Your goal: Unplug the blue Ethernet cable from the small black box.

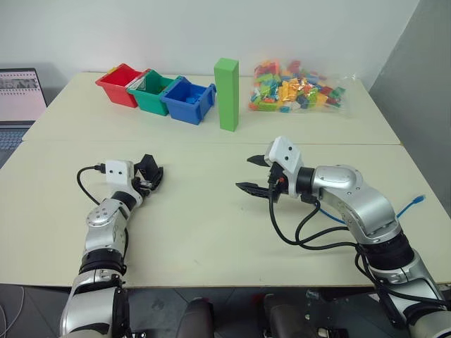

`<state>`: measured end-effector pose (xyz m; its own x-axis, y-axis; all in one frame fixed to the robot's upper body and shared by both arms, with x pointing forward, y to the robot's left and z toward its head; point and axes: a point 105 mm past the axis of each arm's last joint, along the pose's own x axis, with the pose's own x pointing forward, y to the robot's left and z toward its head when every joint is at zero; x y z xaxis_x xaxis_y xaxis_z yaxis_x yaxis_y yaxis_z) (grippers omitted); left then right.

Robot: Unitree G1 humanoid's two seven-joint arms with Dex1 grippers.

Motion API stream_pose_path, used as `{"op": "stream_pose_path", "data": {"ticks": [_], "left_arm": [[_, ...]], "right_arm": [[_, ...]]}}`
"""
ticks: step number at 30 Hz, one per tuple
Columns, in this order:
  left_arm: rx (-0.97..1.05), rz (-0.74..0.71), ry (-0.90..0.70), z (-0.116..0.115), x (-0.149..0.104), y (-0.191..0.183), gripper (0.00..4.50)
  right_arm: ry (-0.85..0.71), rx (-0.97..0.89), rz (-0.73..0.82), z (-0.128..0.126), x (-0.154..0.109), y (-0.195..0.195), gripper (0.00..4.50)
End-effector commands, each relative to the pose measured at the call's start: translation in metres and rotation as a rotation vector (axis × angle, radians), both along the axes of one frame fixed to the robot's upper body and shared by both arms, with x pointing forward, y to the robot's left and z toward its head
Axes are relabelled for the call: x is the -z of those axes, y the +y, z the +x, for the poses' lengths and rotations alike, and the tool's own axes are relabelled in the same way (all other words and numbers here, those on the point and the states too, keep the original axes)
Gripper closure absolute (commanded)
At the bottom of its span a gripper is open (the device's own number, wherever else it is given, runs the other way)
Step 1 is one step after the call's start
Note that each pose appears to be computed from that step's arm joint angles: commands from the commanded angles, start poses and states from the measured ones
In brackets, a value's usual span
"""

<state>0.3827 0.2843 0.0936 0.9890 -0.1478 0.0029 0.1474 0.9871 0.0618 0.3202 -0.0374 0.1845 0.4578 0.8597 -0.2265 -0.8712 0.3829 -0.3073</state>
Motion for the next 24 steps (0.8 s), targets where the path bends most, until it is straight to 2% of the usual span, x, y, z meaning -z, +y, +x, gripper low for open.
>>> {"op": "stream_pose_path", "data": {"ticks": [1,5,11,15,20,24], "left_arm": [[-0.021,0.04,0.039,-0.016,-0.006,0.014,0.08],[0.013,0.07,0.111,-0.035,-0.01,0.013,0.08],[0.19,0.188,0.115,-0.068,-0.051,0.013,0.08],[0.334,0.271,0.121,-0.083,-0.081,0.007,0.08],[0.424,0.285,0.142,-0.094,-0.1,0.001,0.08],[0.424,0.304,0.143,-0.094,-0.105,0.001,0.08]], "right_arm": [[-0.032,-0.015,-0.006,-0.007,-0.006,-0.001,0.8],[-0.008,0.007,-0.018,-0.008,0.001,-0.014,0.8],[0.033,0.031,-0.038,-0.009,0.009,-0.051,0.8],[0.073,-0.006,-0.038,-0.017,0.002,-0.077,0.8],[0.086,0.013,-0.041,-0.016,-0.006,-0.095,0.8],[0.084,0.022,-0.051,-0.015,-0.007,-0.102,0.8]]}}
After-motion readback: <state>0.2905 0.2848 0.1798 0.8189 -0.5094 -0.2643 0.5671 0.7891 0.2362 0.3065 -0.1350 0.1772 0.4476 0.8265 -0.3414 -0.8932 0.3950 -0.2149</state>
